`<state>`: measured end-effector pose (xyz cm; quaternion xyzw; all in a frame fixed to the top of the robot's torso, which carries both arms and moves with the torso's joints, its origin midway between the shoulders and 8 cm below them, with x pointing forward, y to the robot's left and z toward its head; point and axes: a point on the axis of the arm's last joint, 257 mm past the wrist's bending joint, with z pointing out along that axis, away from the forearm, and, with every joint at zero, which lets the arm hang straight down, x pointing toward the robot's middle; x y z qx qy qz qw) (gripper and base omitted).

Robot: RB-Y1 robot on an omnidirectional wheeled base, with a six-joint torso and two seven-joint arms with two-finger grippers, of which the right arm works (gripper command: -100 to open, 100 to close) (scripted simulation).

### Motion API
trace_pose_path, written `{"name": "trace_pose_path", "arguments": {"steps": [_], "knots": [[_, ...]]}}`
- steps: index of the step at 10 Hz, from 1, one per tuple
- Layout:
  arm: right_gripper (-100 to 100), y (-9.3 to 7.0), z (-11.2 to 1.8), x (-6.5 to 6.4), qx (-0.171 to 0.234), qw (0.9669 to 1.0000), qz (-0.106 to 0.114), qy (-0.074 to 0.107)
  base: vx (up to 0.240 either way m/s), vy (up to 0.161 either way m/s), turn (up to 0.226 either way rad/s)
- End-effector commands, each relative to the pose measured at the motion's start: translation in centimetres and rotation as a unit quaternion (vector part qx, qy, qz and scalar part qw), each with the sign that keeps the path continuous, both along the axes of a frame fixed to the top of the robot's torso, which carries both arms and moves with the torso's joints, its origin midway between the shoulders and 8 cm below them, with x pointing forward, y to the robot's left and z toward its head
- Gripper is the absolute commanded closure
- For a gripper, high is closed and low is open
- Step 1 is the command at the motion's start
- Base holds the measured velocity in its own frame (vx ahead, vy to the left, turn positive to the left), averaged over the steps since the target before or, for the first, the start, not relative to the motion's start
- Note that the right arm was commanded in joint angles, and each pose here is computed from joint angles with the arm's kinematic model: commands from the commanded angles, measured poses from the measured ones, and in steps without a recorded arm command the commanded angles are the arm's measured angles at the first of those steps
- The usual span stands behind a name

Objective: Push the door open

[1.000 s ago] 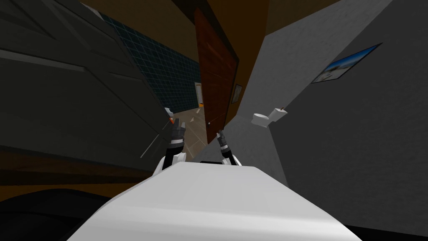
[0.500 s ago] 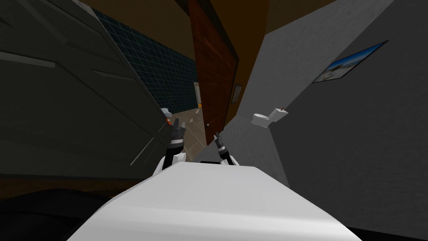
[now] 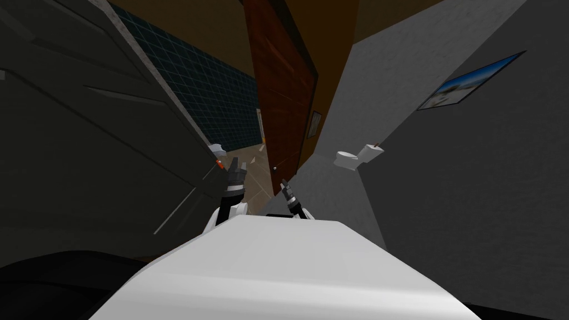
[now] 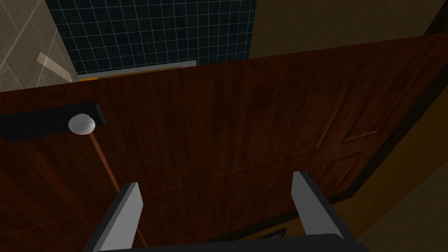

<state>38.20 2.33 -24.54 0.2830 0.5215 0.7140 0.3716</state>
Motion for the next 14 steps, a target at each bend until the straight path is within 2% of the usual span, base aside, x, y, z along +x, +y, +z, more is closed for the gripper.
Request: {"name": "trace_pose_path", "arguments": {"steps": [1,3,5,6,8,9,13,14], "knots": [[-100,1.2,-1.5,-0.9,-0.008,0.9997,0.020,0.012,0.155,-0.051,-0.018],[-100,2.1,-2.7,-1.5,-0.014,0.9991,0.034,0.021,0.138,-0.036,-0.010],[-100,3.6,-4.8,-2.7,-0.028,0.9971,0.061,0.037,0.136,-0.029,-0.023],[-100,3.6,-4.8,-2.7,-0.028,0.9971,0.061,0.037,0.114,-0.009,-0.002],[-100,4.2,-5.9,-3.3,-0.035,0.9957,0.074,0.045,0.095,-0.006,-0.010],[-100,4.7,-6.9,-3.9,-0.043,0.9940,0.086,0.052,0.132,-0.007,-0.019],[-100,5.6,-8.7,-5.0,-0.057,0.9906,0.107,0.065,0.114,-0.028,-0.008],[-100,5.9,-9.6,-5.6,-0.064,0.9885,0.117,0.071,0.134,-0.005,-0.016]]}}
